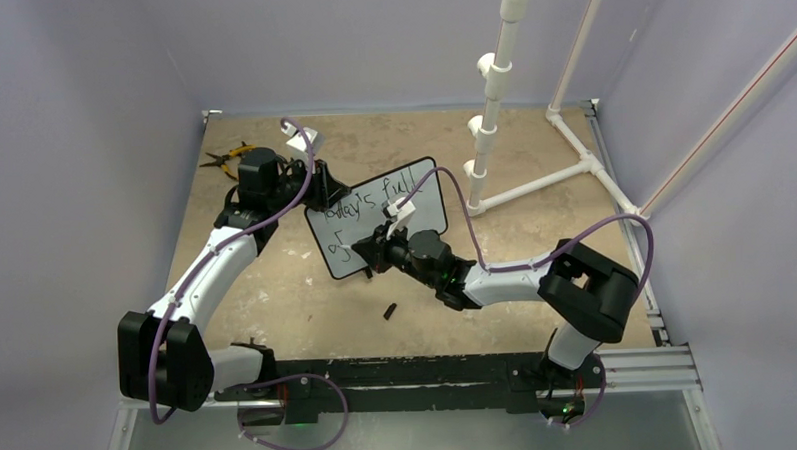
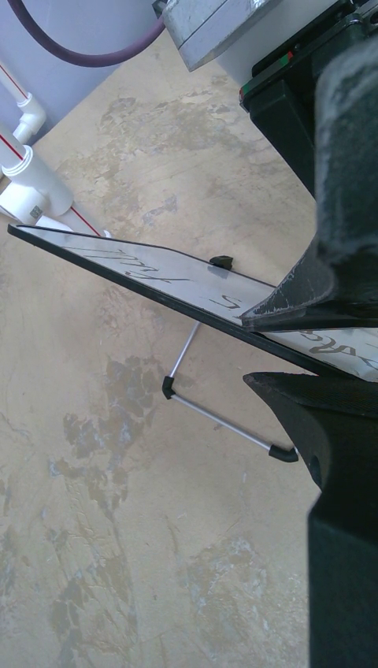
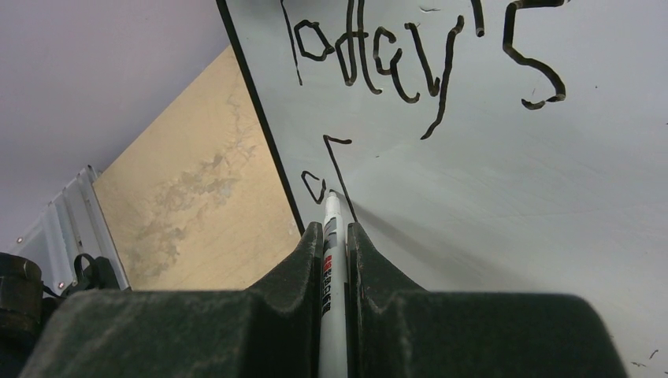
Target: Write a sentence on the whiteboard
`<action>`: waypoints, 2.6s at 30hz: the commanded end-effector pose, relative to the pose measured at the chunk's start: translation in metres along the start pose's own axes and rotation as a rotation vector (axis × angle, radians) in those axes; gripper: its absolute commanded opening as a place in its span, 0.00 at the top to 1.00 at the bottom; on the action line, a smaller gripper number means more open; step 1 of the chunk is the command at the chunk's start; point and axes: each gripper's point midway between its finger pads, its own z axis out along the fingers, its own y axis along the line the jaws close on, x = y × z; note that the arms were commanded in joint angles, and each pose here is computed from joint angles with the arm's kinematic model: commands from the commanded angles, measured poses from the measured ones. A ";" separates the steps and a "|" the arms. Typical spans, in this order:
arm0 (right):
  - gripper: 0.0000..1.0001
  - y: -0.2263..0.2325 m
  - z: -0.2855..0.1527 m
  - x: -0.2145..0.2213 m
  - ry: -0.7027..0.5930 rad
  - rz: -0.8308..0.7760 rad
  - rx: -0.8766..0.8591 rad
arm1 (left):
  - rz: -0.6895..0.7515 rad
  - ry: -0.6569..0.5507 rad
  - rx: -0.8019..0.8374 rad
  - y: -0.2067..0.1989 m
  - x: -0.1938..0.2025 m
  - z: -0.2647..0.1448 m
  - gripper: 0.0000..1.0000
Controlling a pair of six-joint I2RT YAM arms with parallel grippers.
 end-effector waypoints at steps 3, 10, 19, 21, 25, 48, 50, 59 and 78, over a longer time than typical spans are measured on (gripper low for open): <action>1.00 -0.004 0.000 -0.025 -0.071 0.011 0.055 | -0.053 0.064 -0.011 0.002 0.022 0.004 0.78; 1.00 -0.012 -0.004 -0.026 -0.075 0.022 0.095 | -0.053 0.064 -0.009 0.002 0.022 0.004 0.78; 1.00 -0.014 -0.007 -0.027 -0.080 0.025 0.103 | -0.053 0.062 -0.007 0.001 0.022 0.004 0.78; 1.00 -0.014 -0.007 -0.027 -0.078 0.025 0.102 | -0.052 0.063 -0.008 0.001 0.022 0.003 0.78; 1.00 -0.016 -0.009 -0.027 -0.082 0.026 0.112 | -0.049 0.059 -0.010 0.001 0.021 0.002 0.78; 1.00 -0.023 -0.037 -0.050 -0.136 0.009 0.046 | -0.052 0.057 -0.003 -0.001 0.021 0.002 0.78; 1.00 -0.025 -0.037 -0.052 -0.139 0.016 0.035 | -0.053 0.058 -0.004 0.000 0.021 0.003 0.78; 1.00 -0.030 -0.032 -0.054 -0.140 0.018 0.024 | -0.053 0.061 -0.007 0.001 0.022 0.004 0.78; 1.00 -0.053 -0.033 -0.018 -0.035 0.035 0.084 | -0.052 0.061 -0.008 0.001 0.022 0.004 0.78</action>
